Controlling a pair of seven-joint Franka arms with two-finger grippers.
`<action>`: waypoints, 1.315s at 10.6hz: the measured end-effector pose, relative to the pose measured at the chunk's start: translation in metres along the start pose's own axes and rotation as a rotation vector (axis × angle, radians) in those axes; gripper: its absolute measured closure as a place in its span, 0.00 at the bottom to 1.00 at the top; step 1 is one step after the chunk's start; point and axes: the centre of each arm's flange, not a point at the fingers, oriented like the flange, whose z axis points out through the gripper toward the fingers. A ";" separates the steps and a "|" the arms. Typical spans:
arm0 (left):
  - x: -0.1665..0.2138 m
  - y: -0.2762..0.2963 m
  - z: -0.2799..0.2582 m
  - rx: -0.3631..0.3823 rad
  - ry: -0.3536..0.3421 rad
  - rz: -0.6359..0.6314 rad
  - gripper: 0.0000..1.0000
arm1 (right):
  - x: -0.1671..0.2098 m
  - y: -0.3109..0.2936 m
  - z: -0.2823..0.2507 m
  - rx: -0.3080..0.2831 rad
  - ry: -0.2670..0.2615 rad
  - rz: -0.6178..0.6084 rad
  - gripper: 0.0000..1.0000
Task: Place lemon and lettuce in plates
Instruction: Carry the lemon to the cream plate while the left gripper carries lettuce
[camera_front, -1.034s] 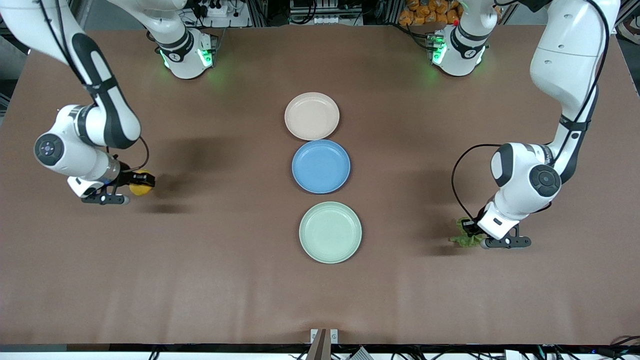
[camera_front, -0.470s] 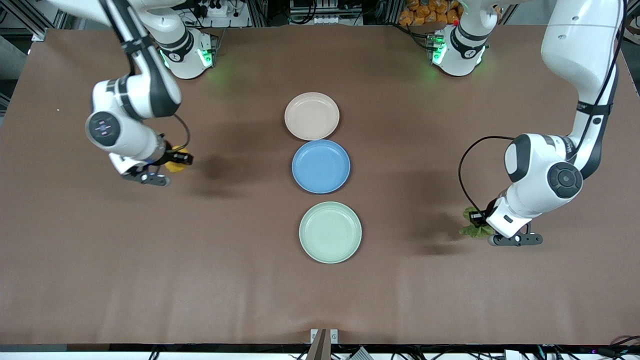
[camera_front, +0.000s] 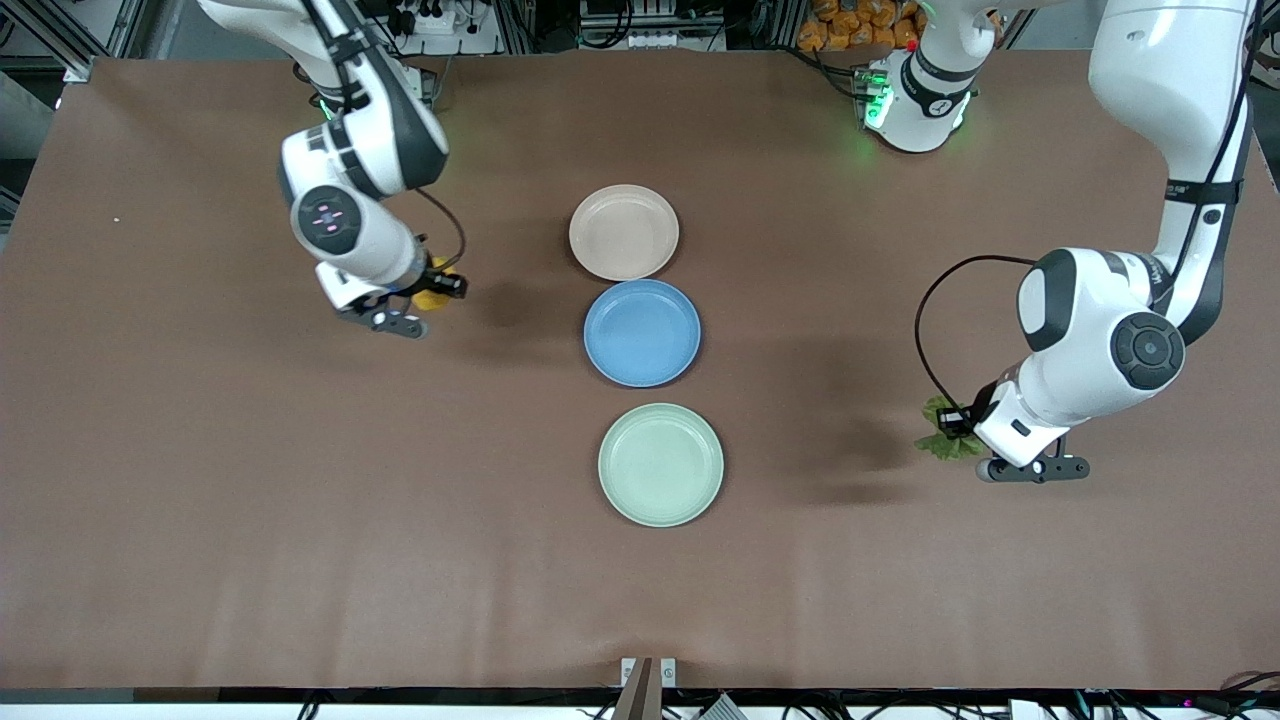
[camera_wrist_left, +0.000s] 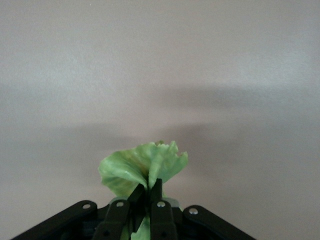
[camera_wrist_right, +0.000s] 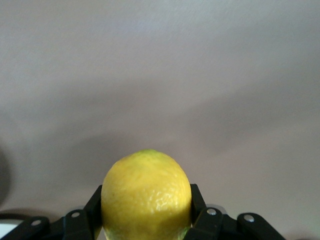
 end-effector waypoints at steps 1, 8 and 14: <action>-0.002 0.008 -0.009 0.002 -0.011 -0.018 0.93 | -0.015 -0.017 0.002 -0.007 0.003 0.020 0.31; -0.023 0.111 -0.032 0.002 -0.015 -0.171 0.93 | -0.140 -0.135 0.052 0.115 -0.018 0.202 0.31; -0.033 0.197 -0.014 -0.011 -0.024 -0.310 0.93 | -0.189 -0.185 0.113 0.144 0.021 0.281 0.31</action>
